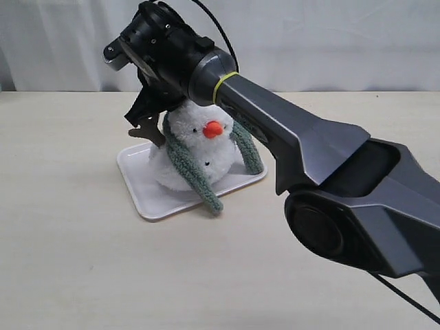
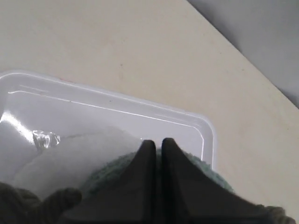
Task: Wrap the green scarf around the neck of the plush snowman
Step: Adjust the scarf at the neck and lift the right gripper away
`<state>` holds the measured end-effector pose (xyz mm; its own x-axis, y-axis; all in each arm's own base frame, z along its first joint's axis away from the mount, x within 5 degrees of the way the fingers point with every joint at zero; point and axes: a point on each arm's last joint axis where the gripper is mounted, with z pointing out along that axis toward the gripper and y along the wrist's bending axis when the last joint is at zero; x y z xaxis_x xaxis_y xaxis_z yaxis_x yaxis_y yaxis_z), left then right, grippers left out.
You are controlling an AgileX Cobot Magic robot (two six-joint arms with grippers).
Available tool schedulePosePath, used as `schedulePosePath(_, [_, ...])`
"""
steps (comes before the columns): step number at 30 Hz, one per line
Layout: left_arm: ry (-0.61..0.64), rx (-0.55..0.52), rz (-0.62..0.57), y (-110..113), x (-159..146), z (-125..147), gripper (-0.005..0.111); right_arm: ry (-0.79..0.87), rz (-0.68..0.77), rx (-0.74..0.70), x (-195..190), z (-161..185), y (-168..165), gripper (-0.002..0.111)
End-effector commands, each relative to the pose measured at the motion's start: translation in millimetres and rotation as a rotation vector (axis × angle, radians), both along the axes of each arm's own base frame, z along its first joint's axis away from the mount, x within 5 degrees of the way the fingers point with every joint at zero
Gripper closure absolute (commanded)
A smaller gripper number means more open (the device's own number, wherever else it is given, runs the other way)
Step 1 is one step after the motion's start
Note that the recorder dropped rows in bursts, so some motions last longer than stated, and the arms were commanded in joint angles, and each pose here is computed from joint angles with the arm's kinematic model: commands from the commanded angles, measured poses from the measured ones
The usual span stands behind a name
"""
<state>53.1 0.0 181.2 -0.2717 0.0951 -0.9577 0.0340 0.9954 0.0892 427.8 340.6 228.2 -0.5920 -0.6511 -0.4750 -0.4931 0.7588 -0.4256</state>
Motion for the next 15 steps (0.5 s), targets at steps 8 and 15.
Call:
schedulePosePath(8, [-0.011,-0.003,0.001,0,0,0,0.107,0.042,0.037,-0.016,0,-9,1,0.104])
schedulePosePath(15, [-0.011,-0.003,0.001,0,0,0,0.107,0.002,0.042,0.015,-5,19,-1,0.104])
